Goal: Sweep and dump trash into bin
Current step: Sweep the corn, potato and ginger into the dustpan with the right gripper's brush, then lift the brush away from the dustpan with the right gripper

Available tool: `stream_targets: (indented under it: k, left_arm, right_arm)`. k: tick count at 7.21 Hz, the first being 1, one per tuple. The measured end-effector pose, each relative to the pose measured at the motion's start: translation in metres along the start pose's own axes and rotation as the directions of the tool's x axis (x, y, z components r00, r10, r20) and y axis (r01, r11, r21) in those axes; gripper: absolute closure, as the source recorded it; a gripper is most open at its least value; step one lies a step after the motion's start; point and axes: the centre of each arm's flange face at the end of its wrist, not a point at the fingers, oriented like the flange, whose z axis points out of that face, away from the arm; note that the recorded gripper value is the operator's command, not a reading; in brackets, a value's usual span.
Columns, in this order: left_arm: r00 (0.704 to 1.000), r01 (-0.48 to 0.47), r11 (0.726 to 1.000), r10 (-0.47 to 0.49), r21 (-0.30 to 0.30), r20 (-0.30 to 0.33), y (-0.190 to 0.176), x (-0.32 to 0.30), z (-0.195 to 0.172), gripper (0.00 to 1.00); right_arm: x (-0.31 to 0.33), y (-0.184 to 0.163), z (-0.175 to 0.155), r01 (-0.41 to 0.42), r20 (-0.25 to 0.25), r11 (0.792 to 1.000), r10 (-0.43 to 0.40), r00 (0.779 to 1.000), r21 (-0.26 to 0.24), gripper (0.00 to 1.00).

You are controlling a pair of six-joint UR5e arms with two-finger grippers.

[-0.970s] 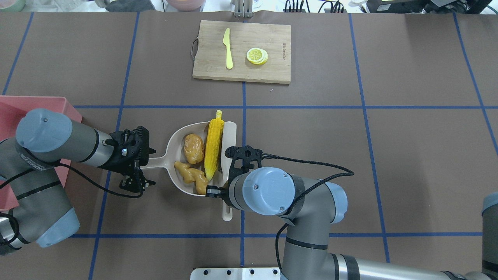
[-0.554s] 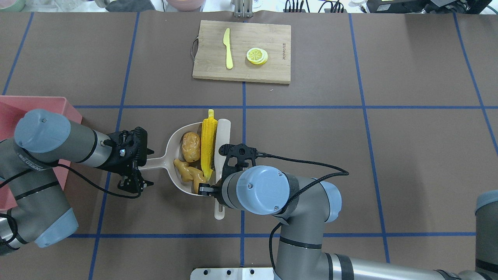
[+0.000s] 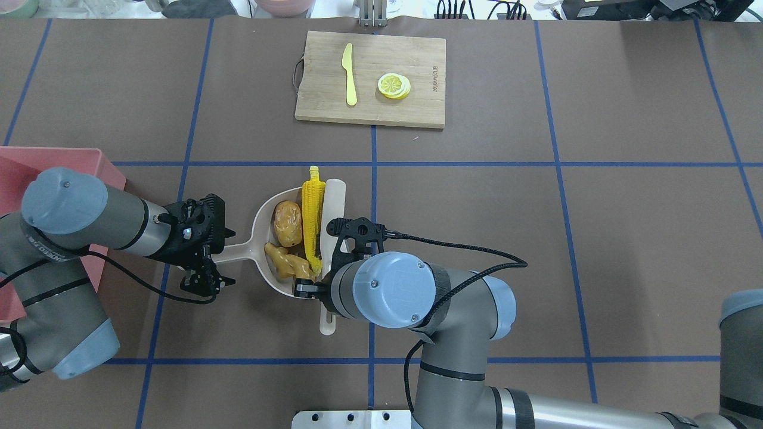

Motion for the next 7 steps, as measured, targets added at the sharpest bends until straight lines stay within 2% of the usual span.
stream_targets:
  k: [7]
  left_arm:
    - [1.000,0.008,1.000,-0.008,-0.013,-0.006,0.005,0.000,0.006,0.05]
  right_arm:
    - [0.042,0.000,0.005,0.049,-0.055,0.999,-0.049,0.997,0.002,1.00]
